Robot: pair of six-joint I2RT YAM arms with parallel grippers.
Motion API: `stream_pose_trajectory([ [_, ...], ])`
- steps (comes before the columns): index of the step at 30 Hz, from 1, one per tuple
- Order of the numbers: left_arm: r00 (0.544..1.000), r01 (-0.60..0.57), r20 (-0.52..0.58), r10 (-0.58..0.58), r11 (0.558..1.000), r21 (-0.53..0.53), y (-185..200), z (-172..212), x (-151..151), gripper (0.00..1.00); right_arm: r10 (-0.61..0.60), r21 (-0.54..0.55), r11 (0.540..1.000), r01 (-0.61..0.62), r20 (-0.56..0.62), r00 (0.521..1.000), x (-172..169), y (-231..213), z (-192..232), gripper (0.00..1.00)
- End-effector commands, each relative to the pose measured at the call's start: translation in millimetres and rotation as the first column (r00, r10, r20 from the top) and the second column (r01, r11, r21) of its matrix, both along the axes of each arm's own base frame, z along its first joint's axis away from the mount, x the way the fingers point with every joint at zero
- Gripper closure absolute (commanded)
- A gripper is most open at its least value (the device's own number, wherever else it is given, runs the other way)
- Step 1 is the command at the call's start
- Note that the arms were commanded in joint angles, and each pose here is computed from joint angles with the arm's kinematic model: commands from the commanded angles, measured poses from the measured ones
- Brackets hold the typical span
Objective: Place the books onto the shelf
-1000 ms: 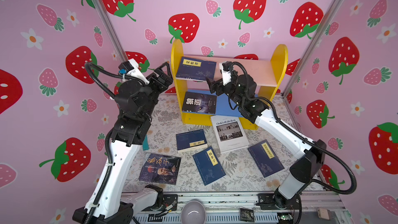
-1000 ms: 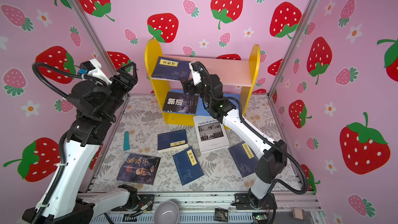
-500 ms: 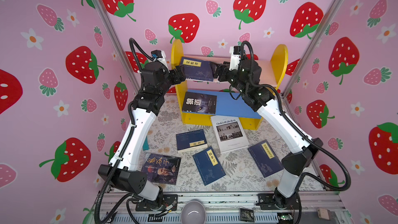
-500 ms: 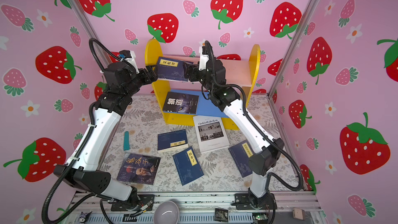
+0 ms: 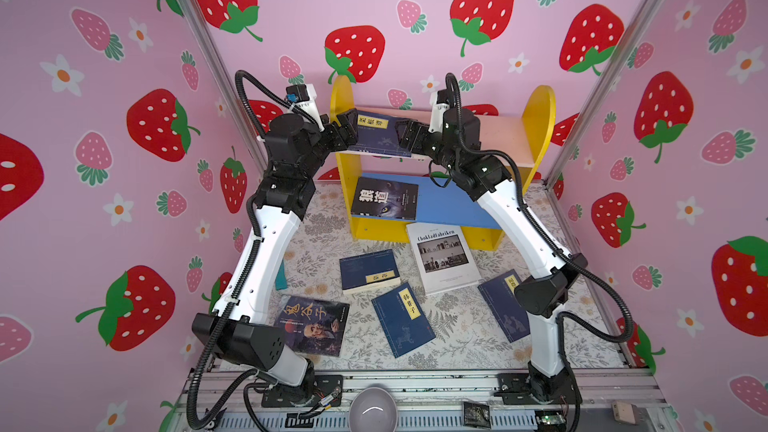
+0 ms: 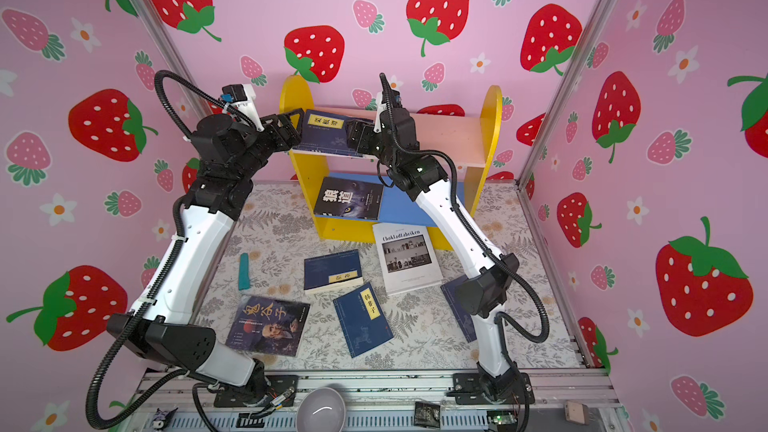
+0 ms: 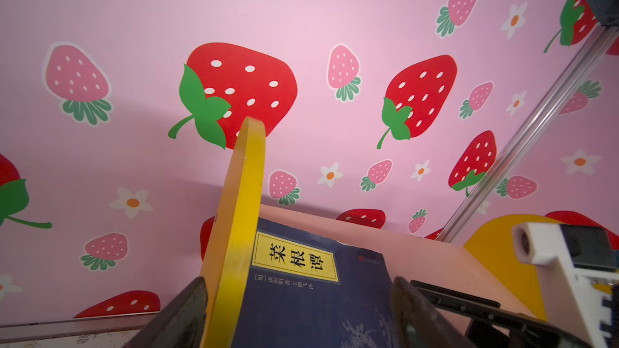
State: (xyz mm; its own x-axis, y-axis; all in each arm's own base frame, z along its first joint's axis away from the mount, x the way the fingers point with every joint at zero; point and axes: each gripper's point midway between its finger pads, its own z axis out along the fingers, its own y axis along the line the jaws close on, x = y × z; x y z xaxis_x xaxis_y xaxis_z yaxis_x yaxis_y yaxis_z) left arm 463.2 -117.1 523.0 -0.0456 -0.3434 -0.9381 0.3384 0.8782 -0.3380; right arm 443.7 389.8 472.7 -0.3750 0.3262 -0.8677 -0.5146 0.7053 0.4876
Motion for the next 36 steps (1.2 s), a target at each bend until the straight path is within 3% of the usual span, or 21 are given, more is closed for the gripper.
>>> stream_pose_trajectory([
  [1, 0.994, 0.096, 0.056, -0.095, 0.995, -0.023, -14.3, 19.2, 0.0, 0.14, 0.025, -0.017, 0.999, -0.027, -0.124, 0.992, 2.8, 12.1, -38.5, 0.22],
  [12, 0.972, 0.230, 0.065, -0.224, 0.967, -0.110, -31.2, 25.8, -3.9, 0.14, 0.230, 0.092, 0.971, -0.220, -0.130, 0.964, -0.3, 62.6, -55.7, 0.24],
  [23, 0.946, 0.324, 0.068, -0.317, 0.930, -0.176, -39.9, 30.1, -22.3, 0.14, 0.264, 0.124, 0.960, -0.251, -0.100, 0.959, 6.2, 67.4, -51.9, 0.24],
  [26, 0.932, 0.363, 0.071, -0.356, 0.910, -0.200, -44.5, 30.9, -27.6, 0.15, 0.189, 0.093, 0.978, -0.187, -0.011, 0.982, 13.7, 41.7, -23.5, 0.23],
  [28, 0.930, 0.367, 0.064, -0.362, 0.903, -0.223, -44.8, 30.4, -29.0, 0.15, 0.141, 0.048, 0.988, -0.147, 0.109, 0.984, 16.2, 18.6, 6.8, 0.20],
  [33, 0.930, 0.366, 0.049, -0.365, 0.899, -0.241, -45.8, 29.0, -28.3, 0.16, 0.192, -0.013, 0.980, -0.199, 0.335, 0.922, -14.1, -29.3, 80.3, 0.17],
  [36, 0.932, 0.359, 0.039, -0.360, 0.901, -0.243, -47.0, 26.1, -24.8, 0.17, 0.200, -0.057, 0.980, -0.193, 0.393, 0.898, -44.5, -50.3, 98.7, 0.15],
])
